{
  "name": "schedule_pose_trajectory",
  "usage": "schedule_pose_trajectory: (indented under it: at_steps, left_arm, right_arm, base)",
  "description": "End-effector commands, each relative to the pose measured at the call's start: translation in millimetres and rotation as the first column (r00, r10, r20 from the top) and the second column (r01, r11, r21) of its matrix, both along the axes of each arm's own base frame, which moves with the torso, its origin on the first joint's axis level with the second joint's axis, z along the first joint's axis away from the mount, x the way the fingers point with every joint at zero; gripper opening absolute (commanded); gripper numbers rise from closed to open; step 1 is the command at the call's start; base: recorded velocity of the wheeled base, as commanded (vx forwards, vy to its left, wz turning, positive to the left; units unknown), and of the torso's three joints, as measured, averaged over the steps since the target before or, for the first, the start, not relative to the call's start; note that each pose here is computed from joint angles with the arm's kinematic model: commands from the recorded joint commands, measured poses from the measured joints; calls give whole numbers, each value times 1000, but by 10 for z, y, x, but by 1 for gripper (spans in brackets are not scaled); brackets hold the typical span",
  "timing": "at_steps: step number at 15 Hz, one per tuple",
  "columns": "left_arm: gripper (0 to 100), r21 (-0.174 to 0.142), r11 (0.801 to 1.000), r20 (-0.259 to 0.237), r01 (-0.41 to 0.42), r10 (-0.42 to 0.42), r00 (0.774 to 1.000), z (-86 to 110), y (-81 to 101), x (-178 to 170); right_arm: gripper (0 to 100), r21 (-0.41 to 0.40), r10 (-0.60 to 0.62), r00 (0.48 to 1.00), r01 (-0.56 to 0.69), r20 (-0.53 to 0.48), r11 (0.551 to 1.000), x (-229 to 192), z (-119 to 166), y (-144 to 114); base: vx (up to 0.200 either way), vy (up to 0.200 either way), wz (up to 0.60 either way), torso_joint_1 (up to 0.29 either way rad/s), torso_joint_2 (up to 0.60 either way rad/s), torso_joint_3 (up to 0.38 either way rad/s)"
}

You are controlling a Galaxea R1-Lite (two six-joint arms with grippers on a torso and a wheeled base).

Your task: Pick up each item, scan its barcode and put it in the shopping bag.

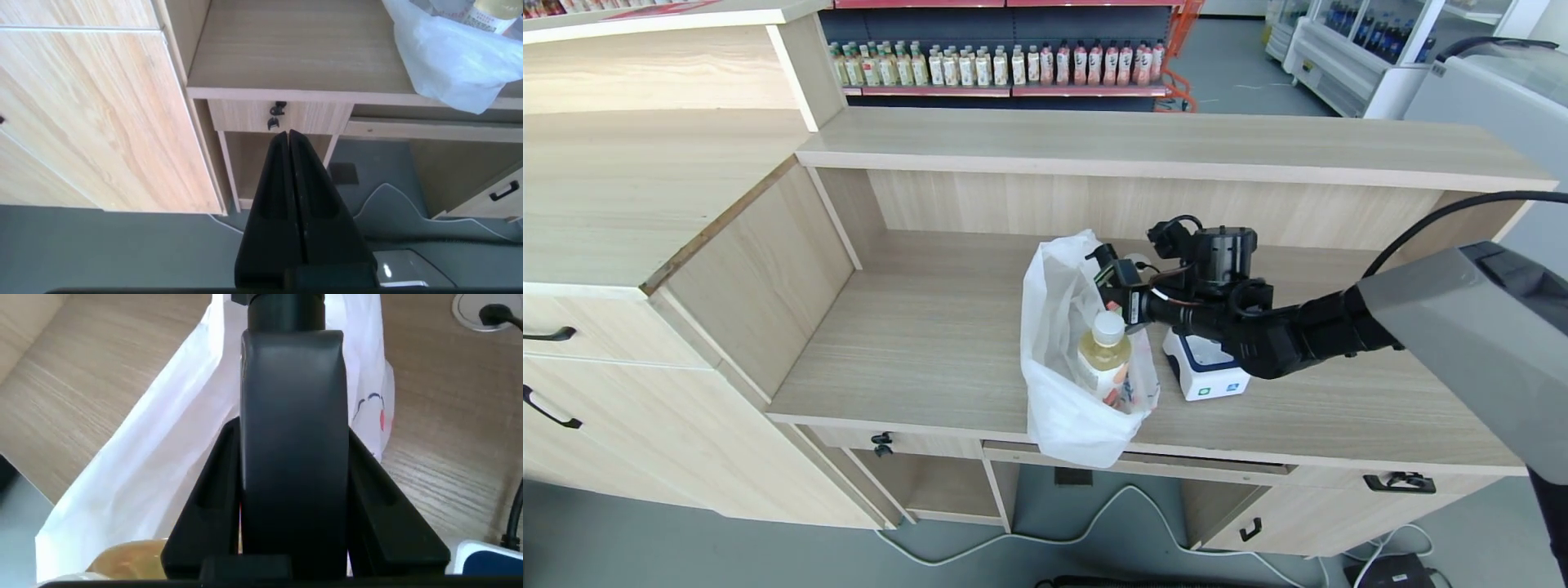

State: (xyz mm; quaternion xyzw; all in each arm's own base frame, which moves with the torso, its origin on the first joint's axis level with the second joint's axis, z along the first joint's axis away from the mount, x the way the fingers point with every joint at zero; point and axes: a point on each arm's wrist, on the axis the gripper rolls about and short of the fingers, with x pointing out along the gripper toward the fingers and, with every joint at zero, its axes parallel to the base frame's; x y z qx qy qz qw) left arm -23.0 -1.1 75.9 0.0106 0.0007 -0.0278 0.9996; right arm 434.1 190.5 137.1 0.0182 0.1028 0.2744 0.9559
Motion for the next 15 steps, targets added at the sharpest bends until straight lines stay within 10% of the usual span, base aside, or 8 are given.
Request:
schedule_pose_trajectory:
  at_steps: [1, 15]
  left_arm:
    - [0, 0, 1000, -1, 0, 0, 1000, 0, 0, 1]
    - [0, 0, 1000, -1, 0, 0, 1000, 0, 0, 1]
  right_arm:
    - [0, -10, 3, 1000, -3, -21, 1000, 68, -162, 48]
    - [0, -75, -30, 997, 25, -65, 997, 122, -535, -15]
  base:
    - [0, 0, 0, 0, 0, 0]
    - [0, 0, 0, 0, 0, 0]
